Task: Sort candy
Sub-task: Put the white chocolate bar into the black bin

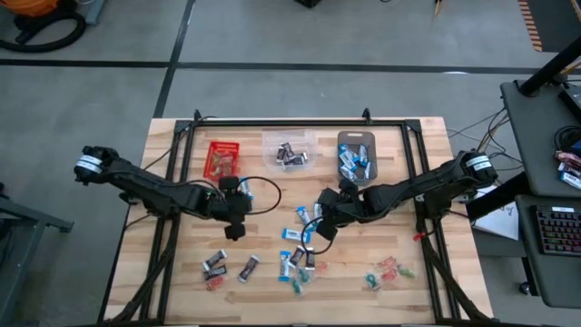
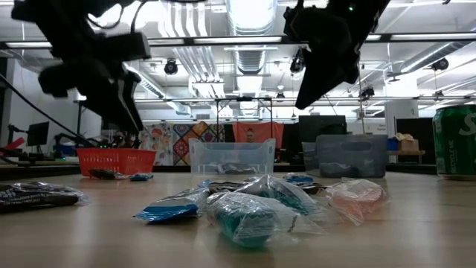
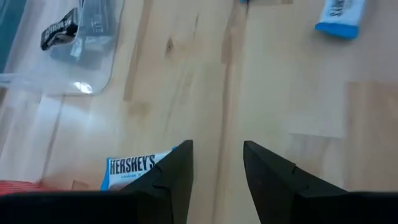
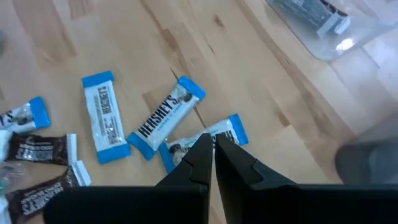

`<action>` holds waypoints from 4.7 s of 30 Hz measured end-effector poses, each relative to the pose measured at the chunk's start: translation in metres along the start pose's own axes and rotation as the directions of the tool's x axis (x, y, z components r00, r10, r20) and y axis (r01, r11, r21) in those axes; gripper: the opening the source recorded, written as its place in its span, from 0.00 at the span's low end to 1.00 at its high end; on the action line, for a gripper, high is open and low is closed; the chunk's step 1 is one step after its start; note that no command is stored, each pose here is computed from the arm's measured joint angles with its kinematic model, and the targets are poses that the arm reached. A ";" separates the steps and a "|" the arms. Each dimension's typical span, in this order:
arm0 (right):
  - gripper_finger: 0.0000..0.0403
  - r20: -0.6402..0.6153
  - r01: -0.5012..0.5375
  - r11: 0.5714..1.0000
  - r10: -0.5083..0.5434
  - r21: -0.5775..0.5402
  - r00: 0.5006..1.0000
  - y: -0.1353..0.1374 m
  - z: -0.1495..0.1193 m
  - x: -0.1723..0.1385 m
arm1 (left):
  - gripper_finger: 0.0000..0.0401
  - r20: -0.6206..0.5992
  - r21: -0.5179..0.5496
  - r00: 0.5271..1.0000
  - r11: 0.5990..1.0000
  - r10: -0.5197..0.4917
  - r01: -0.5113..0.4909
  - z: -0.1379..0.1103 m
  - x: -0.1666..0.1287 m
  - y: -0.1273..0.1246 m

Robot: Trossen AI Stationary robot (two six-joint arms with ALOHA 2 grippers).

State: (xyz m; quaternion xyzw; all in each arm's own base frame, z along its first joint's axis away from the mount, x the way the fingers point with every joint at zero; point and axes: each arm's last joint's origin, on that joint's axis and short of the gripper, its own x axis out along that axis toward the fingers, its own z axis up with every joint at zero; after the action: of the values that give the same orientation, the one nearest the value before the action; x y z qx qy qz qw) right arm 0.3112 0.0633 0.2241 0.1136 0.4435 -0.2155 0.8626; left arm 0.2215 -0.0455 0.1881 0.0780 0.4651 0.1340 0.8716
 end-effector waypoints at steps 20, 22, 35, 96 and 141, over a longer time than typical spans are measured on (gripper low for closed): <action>0.02 0.021 -0.015 1.000 0.015 0.010 1.000 0.000 -0.004 0.006 | 0.44 -0.070 -0.141 0.989 0.980 0.133 -0.142 -0.042 0.074 0.031; 0.02 0.021 -0.015 1.000 0.015 0.010 1.000 0.000 -0.004 0.006 | 0.42 -0.082 -0.136 0.988 0.980 0.134 -0.144 -0.042 0.079 0.030; 0.02 0.019 -0.021 1.000 0.021 0.009 1.000 0.001 -0.005 0.006 | 0.04 -0.086 -0.045 0.988 0.992 -0.125 0.121 -0.041 0.070 0.014; 0.02 0.239 -0.095 0.984 0.130 -0.153 0.962 0.000 -0.023 0.034 | 0.03 0.105 -0.205 0.984 0.965 -0.146 0.165 -0.037 0.023 0.004; 0.48 0.528 -0.358 0.771 0.627 -0.526 0.573 0.017 -0.005 0.015 | 0.03 0.820 0.118 0.435 0.853 -0.373 0.508 0.057 0.061 -0.042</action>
State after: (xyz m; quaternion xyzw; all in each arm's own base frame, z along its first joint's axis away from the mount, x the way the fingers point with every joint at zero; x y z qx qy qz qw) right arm 0.3237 0.0763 0.2091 -0.0129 0.0780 0.0982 0.9920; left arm 0.3081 -0.0678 0.1601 -0.0572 -0.0006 -0.1164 0.9916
